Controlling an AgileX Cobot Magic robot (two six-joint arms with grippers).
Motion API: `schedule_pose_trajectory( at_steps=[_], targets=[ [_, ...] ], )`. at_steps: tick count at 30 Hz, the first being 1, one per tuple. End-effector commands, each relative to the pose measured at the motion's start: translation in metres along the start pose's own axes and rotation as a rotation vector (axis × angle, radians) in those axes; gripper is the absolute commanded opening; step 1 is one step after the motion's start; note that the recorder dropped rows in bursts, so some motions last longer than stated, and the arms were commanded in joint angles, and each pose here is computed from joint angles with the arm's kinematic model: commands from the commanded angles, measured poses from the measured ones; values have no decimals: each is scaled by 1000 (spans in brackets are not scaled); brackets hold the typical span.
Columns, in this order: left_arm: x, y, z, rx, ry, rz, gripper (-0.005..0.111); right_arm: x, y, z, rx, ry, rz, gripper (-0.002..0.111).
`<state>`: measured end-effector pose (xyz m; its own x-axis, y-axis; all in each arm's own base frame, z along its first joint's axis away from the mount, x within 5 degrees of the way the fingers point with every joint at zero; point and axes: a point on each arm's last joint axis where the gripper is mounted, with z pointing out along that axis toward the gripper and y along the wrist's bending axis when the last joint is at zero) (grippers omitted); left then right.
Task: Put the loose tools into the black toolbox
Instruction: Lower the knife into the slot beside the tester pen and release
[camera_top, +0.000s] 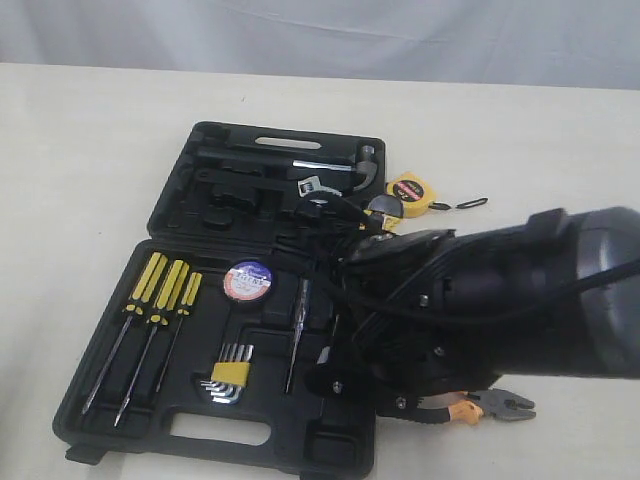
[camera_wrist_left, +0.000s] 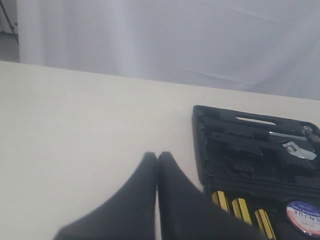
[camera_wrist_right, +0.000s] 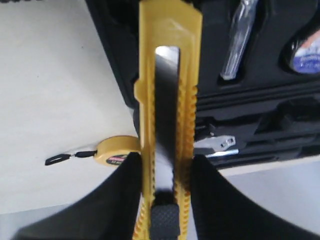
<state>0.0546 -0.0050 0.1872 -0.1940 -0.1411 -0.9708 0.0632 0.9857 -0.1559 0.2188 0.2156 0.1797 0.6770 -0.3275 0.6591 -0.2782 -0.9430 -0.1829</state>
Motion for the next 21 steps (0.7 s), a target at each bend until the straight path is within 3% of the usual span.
schedule_pose_trajectory(
  at_steps=[1, 21],
  targets=[
    [-2, -1, 0, 7, -1, -1, 0, -11, -5, 9, 23, -34, -100, 0],
    [-2, -1, 0, 6, -1, 1, 0, -28, -4, 13, 10, -174, -97, 0]
  ],
)
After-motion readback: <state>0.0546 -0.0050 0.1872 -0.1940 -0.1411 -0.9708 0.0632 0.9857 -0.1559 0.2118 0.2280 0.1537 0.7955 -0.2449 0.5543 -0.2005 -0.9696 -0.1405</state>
